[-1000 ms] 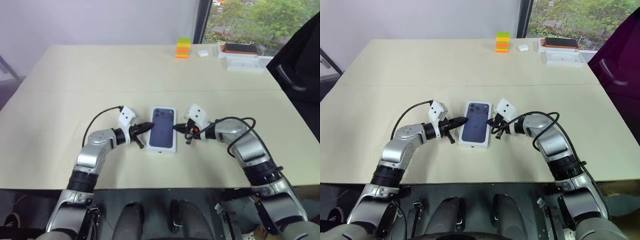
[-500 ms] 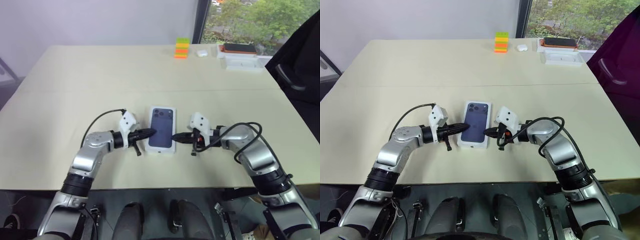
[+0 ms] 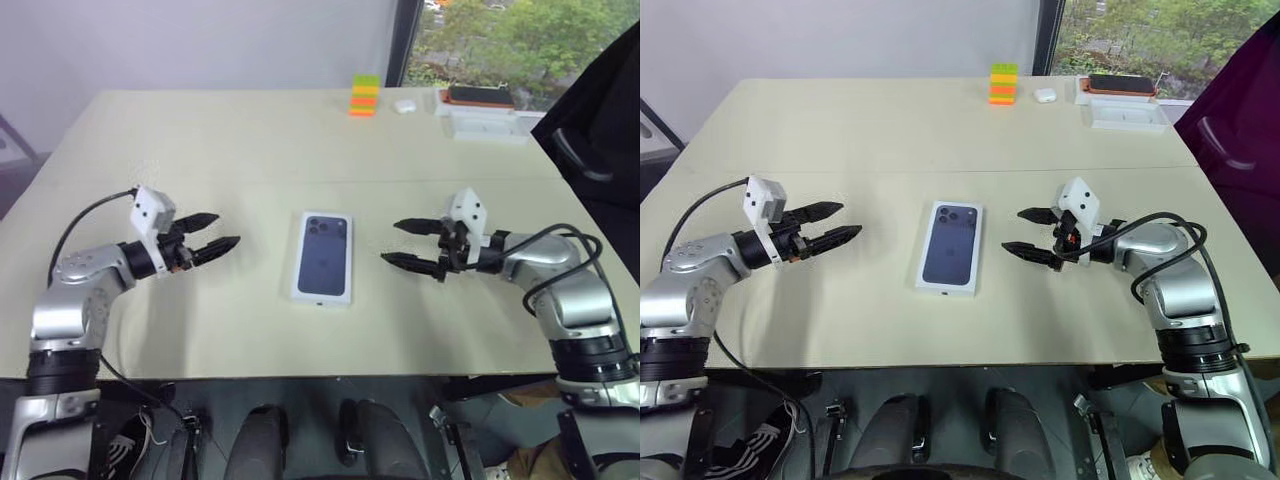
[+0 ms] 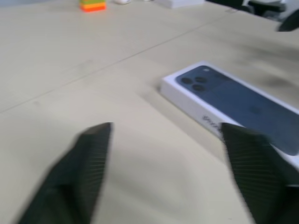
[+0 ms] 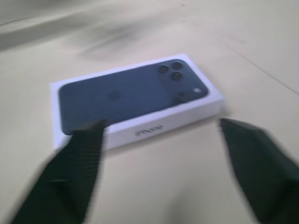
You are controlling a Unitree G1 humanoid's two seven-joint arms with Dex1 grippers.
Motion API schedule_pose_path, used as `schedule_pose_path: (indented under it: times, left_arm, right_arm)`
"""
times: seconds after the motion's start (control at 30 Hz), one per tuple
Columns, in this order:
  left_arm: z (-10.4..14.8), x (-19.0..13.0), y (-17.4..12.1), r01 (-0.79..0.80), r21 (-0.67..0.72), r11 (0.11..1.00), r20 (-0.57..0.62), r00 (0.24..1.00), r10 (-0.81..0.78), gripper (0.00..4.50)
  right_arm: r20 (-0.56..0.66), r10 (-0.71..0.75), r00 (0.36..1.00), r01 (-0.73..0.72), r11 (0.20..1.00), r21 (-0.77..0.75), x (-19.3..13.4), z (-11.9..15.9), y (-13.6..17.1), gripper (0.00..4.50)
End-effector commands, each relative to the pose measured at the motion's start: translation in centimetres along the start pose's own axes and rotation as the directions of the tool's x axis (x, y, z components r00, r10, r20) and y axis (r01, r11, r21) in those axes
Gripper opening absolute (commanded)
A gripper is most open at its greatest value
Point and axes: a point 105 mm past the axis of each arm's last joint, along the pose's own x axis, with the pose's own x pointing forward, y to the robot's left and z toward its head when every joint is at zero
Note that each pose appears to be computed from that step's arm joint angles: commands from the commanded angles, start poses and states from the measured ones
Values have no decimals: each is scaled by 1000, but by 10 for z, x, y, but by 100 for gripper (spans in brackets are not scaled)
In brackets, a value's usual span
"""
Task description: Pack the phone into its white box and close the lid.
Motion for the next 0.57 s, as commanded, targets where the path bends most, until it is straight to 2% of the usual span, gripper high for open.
schedule_pose_path:
  times: [0.03, 0.1, 0.27, 0.57]
  left_arm:
    - [-18, -24, 2, -22, 18, 1000, -90, 996, 23, 447]
    - [-23, -32, 3, -30, 21, 999, -116, 993, 32, 447]
    - [-20, -39, 5, -40, 28, 999, -100, 994, 43, 447]
    - [-15, -62, 2, -96, 57, 994, -78, 992, 100, 447]
  right_arm:
    - [38, 5, 999, -2, 997, -78, -21, 14, 2, 445]
    - [46, 10, 999, -5, 996, -91, -29, 16, 2, 445]
    - [19, 12, 1000, -9, 992, -125, -37, 11, 1, 445]
    - [17, 20, 1000, -18, 996, -90, -51, 3, 10, 445]
